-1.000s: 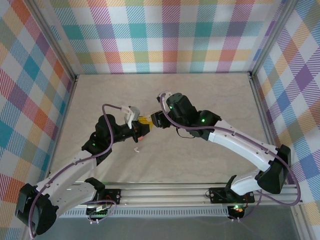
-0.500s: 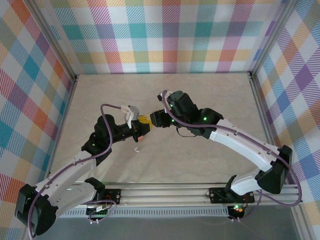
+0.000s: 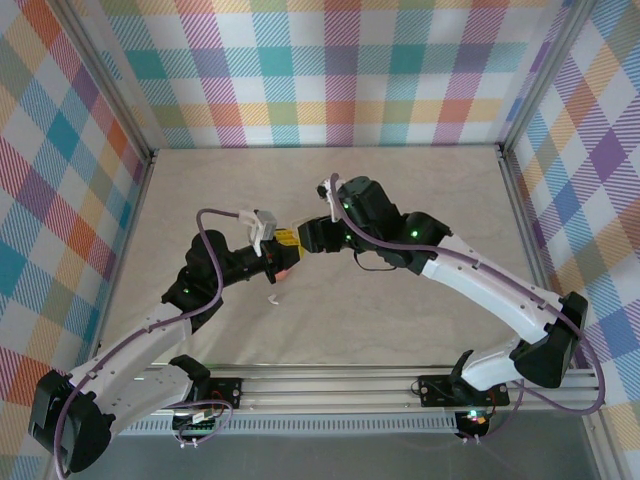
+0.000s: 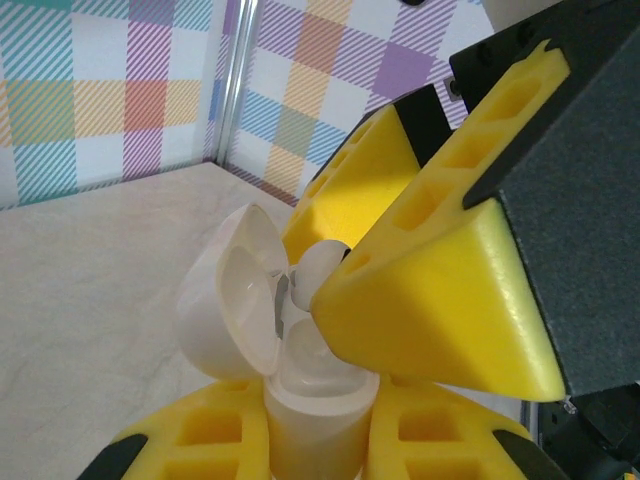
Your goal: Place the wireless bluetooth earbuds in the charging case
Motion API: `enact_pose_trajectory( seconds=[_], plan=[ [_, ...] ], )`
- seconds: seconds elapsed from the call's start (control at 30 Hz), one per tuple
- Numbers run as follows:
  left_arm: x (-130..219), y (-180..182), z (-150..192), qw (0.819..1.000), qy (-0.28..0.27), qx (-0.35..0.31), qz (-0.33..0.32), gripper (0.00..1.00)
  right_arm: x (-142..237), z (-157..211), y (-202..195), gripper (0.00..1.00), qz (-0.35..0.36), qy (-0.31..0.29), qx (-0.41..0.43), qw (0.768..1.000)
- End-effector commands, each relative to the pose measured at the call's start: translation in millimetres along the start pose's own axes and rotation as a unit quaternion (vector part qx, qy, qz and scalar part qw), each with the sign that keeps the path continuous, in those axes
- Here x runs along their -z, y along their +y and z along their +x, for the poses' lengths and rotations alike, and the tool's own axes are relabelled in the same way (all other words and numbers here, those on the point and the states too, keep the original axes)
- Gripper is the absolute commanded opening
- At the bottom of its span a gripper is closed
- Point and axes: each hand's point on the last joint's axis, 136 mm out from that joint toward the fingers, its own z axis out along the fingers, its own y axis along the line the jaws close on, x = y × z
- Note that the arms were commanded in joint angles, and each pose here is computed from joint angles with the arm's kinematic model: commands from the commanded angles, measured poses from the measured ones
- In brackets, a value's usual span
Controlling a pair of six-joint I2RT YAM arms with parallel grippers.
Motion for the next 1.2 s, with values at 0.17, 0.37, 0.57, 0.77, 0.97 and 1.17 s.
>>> enact_pose_trajectory(
  seconds=[0.17,0.37,0.57,0.77,0.97,1.17],
  plan=[
    [6.7,-11.0,-16.9,0.999,-0.037,-0.018,0.015,0.00,20.5,0.3,16.4,0.68,-0.044,0.016,-0.021,0.999],
    [13.5,-15.7,-8.4,0.999,-0.022,-0.027,0.019,0.00,37.1,-10.0,16.7,0.69,-0.050,-0.006,-0.030,0.998],
    [19.7,-18.0,-4.1,0.999,-0.010,-0.038,0.016,0.00,50.5,-14.2,12.5,0.69,-0.048,-0.021,-0.037,0.998],
    [23.2,-20.0,1.4,0.999,0.010,-0.038,0.015,0.00,57.1,-15.6,-0.3,0.56,-0.035,-0.026,-0.066,0.997],
    [27.7,-21.3,-1.9,0.998,0.014,-0.053,0.009,0.00,41.5,-4.4,-2.9,0.45,-0.042,-0.005,-0.085,0.995],
    [41.8,-22.7,-4.8,0.995,0.046,-0.087,-0.017,0.00,42.2,12.0,-33.3,0.45,-0.005,-0.011,-0.123,0.992]
  ],
)
